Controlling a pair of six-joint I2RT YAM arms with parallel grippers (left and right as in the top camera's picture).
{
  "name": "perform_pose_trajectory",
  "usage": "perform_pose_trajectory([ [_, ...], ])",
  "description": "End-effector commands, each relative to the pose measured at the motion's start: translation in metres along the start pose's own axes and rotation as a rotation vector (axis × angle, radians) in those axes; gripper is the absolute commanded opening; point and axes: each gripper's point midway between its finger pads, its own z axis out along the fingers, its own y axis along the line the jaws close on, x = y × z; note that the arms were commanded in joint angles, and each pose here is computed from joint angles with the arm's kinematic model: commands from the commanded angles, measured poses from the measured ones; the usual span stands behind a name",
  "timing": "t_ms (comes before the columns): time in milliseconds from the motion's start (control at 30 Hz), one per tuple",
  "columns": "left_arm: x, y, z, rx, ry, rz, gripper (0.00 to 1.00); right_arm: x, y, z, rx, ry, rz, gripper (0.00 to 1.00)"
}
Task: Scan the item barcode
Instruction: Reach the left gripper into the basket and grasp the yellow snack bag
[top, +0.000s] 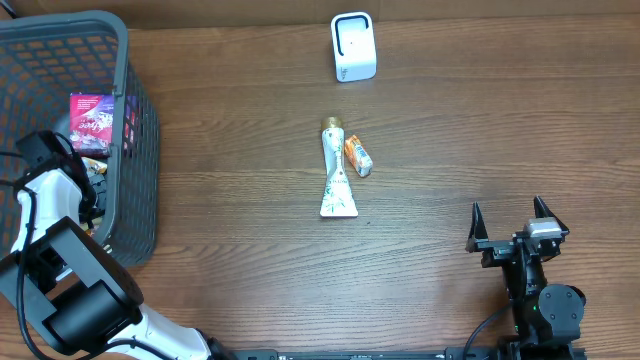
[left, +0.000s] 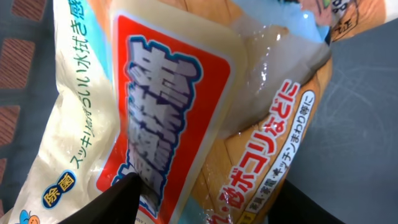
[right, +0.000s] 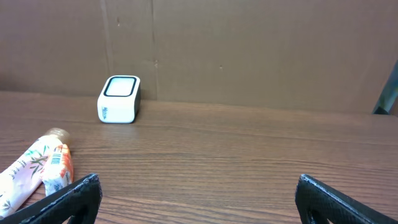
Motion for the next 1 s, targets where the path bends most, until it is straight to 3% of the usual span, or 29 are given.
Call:
perform_pose_trajectory([
  [0, 0.027, -0.011, 0.015, 0.036, 0.068, 0.016, 0.66, 0.001, 0.001, 0.000, -0.002, -0.006, -0.001, 1.00],
  [33, 0.029, -0.012, 0.016, 0.036, 0.071, 0.017, 0.65, 0.001, 0.001, 0.000, -0.002, -0.006, -0.001, 1.00],
  [167, 0.030, -0.012, 0.017, 0.037, 0.072, 0.017, 0.43, 0.001, 0.001, 0.000, -0.002, -0.006, -0.001, 1.00],
  [233, 0.030, -0.012, 0.016, 0.037, 0.073, 0.017, 0.29, 0.001, 0.001, 0.000, -0.002, -0.006, -0.001, 1.00],
  [300, 0.032, -0.012, 0.016, 0.038, 0.081, 0.018, 0.04, 0.001, 0.001, 0.000, -0.002, -0.006, -0.001, 1.00],
  [433, 0.029, -0.011, 0.010, 0.038, 0.077, 0.013, 0.04, 0.001, 0.001, 0.000, -0.002, -0.006, -0.001, 1.00],
  [567, 0.002, -0.015, -0.019, 0.102, 0.007, -0.067, 0.04, 0.001, 0.001, 0.000, -0.002, -0.006, -0.001, 1.00],
  [800, -0.052, -0.015, -0.120, 0.251, -0.181, -0.102, 0.04, 0.001, 0.001, 0.000, -0.002, -0.006, -0.001, 1.00],
  [967, -0.074, 0.004, -0.201, 0.257, -0.353, -0.184, 0.04, 0.001, 0.001, 0.000, -0.002, -0.006, -0.001, 1.00],
])
